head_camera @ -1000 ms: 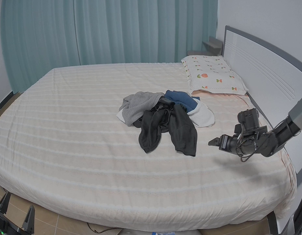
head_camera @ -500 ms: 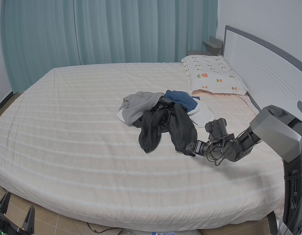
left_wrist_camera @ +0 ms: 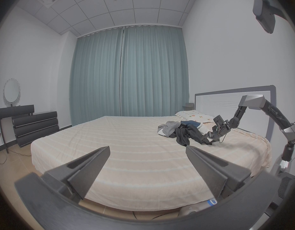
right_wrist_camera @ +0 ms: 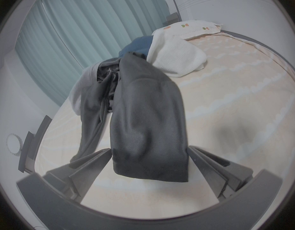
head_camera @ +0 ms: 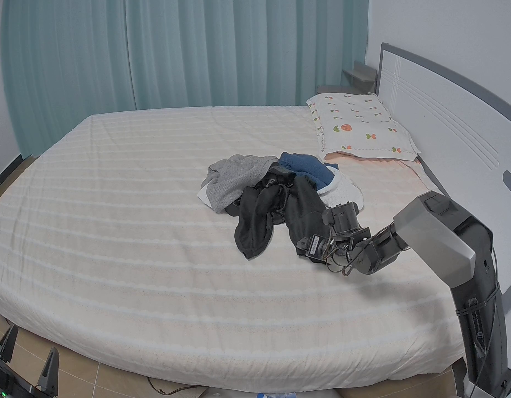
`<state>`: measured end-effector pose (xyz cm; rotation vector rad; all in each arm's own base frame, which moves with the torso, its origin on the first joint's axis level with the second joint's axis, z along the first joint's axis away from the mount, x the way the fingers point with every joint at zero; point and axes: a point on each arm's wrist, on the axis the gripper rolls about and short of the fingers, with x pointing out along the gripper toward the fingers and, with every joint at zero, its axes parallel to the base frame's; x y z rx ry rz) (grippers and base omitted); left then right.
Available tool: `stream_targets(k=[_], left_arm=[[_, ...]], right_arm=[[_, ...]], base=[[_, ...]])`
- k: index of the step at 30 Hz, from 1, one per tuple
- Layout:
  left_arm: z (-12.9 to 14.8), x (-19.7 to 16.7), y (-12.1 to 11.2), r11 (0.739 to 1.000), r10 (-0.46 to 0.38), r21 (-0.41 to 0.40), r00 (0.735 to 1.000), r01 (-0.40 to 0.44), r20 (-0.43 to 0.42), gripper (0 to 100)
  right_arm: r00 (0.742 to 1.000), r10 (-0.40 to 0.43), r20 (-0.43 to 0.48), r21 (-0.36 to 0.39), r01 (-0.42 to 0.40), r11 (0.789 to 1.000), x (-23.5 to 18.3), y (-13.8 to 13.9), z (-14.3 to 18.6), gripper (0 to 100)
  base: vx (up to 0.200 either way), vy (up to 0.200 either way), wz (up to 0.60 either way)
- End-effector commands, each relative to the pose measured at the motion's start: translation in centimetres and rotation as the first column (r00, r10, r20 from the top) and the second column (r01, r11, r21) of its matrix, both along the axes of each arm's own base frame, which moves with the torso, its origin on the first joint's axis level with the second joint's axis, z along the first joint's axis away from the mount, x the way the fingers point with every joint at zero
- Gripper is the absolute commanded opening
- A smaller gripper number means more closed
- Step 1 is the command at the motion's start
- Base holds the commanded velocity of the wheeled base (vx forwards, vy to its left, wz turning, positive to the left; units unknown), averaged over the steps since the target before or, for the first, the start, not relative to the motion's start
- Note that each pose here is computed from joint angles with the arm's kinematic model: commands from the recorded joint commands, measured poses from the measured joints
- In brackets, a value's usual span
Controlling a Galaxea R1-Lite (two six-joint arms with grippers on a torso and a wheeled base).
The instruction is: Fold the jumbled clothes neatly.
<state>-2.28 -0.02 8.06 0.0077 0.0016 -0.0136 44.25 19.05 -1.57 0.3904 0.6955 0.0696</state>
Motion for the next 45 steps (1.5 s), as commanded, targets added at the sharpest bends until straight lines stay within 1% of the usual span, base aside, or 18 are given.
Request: stream_targets(k=[1,2,7,15,17,22,23,25,26,28,32,34,35,37,39,40,42,45], left_arm=[[-0.5,0.0,0.0,1.0,0.0,0.0,1.0,0.0,0.0,100],[-0.5,0.0,0.0,1.0,0.0,0.0,1.0,0.0,0.0,100],[-0.5,0.0,0.0,1.0,0.0,0.0,1.0,0.0,0.0,100],[-0.5,0.0,0.0,1.0,0.0,0.0,1.0,0.0,0.0,100],[-0.5,0.0,0.0,1.0,0.0,0.0,1.0,0.0,0.0,100],[-0.5,0.0,0.0,1.0,0.0,0.0,1.0,0.0,0.0,100],[-0.5,0.0,0.0,1.0,0.0,0.0,1.0,0.0,0.0,100],[-0.5,0.0,0.0,1.0,0.0,0.0,1.0,0.0,0.0,100],[-0.5,0.0,0.0,1.0,0.0,0.0,1.0,0.0,0.0,100],[-0.5,0.0,0.0,1.0,0.0,0.0,1.0,0.0,0.0,100],[-0.5,0.0,0.0,1.0,0.0,0.003,1.0,0.0,0.0,100],[-0.5,0.0,0.0,1.0,-0.006,0.005,1.0,0.006,0.002,100],[-0.5,0.0,0.0,1.0,-0.006,0.005,1.0,0.006,0.002,100],[-0.5,0.0,0.0,1.0,-0.005,0.003,1.0,0.005,0.0,100],[-0.5,0.0,0.0,1.0,-0.005,0.003,1.0,0.005,0.0,100],[-0.5,0.0,0.0,1.0,-0.005,0.002,1.0,0.005,0.0,100],[-0.5,0.0,0.0,1.0,-0.006,0.005,1.0,0.006,0.0,100],[-0.5,0.0,0.0,1.0,-0.008,0.009,1.0,0.008,0.003,100]], right_arm=[[1.0,0.019,-0.013,-0.018,-0.019,1.0,0.3,1.5,-2.4,100],[1.0,0.021,-0.014,-0.022,-0.021,1.0,0.2,1.6,-2.5,0],[1.0,-0.005,0.017,-0.037,0.005,0.999,0.5,1.2,-1.9,0],[0.998,-0.037,0.06,0.011,0.036,0.999,0.3,0.5,-0.5,0],[0.993,-0.033,0.114,0.072,0.025,0.997,-1.6,-0.1,2.8,0],[0.993,0.019,0.116,0.162,-0.038,0.986,-5.6,-1.0,6.2,0],[0.988,0.046,0.145,0.227,-0.078,0.971,-7.7,-1.8,8.6,0],[0.986,0.055,0.156,0.26,-0.095,0.961,-8.8,-2.1,9.7,0],[0.983,0.074,0.169,0.326,-0.127,0.937,-11.1,-2.8,11.6,0],[0.976,0.116,0.183,0.368,-0.178,0.913,-13.9,-3.4,13.2,0],[0.952,0.19,0.241,0.386,-0.274,0.881,-18.3,-4.2,15.6,0],[0.931,0.235,0.278,0.406,-0.336,0.85,-21.5,-4.8,17.2,0],[0.931,0.235,0.278,0.406,-0.336,0.85,-21.5,-4.8,17.2,0],[0.891,0.343,0.298,0.412,-0.445,0.796,-24.8,-5.0,17.7,0],[0.889,0.347,0.298,0.412,-0.448,0.793,-24.9,-5.0,17.7,0],[0.855,0.39,0.342,0.405,-0.508,0.76,-26.6,-5.2,18.7,0],[0.843,0.4,0.36,0.399,-0.527,0.75,-27.3,-5.4,19.2,0],[0.834,0.406,0.373,0.39,-0.538,0.747,-27.4,-5.4,19.3,0]], base=[[0.0,0.0,0.0],[0.0,0.0,0.0],[0.0,0.0,0.0],[0.0,0.0,0.0],[0.0,0.0,0.0],[0.0,0.0,0.0],[0.0,0.0,0.0],[0.0,0.0,0.0],[0.0,0.0,0.0],[0.0,0.0,0.0],[0.0,0.0,0.0],[0.0,0.0,0.0],[0.0,0.0,0.0],[0.0,0.0,0.0],[0.0,0.0,0.0],[0.0,0.0,0.0],[0.0,0.0,0.0],[0.0,0.0,0.0]])
